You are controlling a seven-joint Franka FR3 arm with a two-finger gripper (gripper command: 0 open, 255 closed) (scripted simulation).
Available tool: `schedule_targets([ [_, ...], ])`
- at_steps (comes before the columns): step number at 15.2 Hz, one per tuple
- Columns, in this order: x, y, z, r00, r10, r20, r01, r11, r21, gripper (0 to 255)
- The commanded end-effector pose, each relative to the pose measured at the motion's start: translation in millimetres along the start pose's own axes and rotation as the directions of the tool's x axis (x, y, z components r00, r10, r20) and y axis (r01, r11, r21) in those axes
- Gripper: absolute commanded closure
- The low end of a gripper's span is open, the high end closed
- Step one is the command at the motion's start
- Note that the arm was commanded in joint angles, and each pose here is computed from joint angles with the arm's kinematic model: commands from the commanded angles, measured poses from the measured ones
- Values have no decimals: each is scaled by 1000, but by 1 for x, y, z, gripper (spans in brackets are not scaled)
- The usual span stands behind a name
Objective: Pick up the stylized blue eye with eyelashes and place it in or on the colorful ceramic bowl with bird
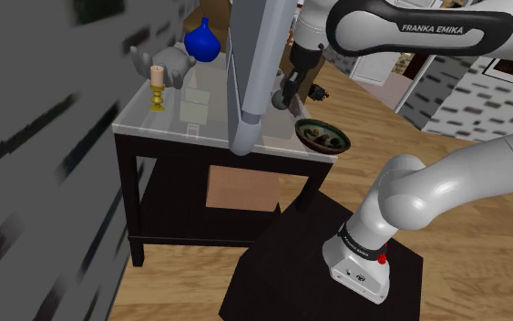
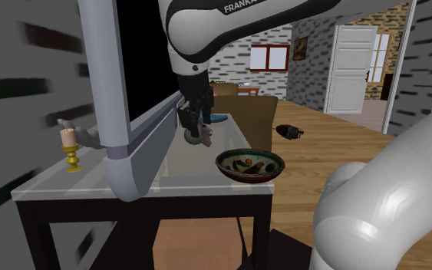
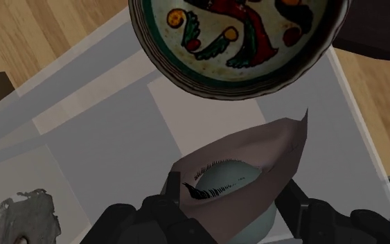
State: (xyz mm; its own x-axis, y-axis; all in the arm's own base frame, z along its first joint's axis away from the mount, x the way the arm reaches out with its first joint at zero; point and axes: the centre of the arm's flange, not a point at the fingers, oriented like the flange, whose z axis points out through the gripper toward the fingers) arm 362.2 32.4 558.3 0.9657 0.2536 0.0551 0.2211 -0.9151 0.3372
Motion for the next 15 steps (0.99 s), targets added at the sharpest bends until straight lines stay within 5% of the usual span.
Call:
schedule_targets([
  [1, 1, 4, -9, 1000, 0, 0, 0, 1000, 0, 255],
  [8, 3, 15, -40, 1000, 0, 0, 0, 1000, 0, 255],
  [15, -87, 32, -52, 1000, 0, 0, 0, 1000, 0, 255],
])
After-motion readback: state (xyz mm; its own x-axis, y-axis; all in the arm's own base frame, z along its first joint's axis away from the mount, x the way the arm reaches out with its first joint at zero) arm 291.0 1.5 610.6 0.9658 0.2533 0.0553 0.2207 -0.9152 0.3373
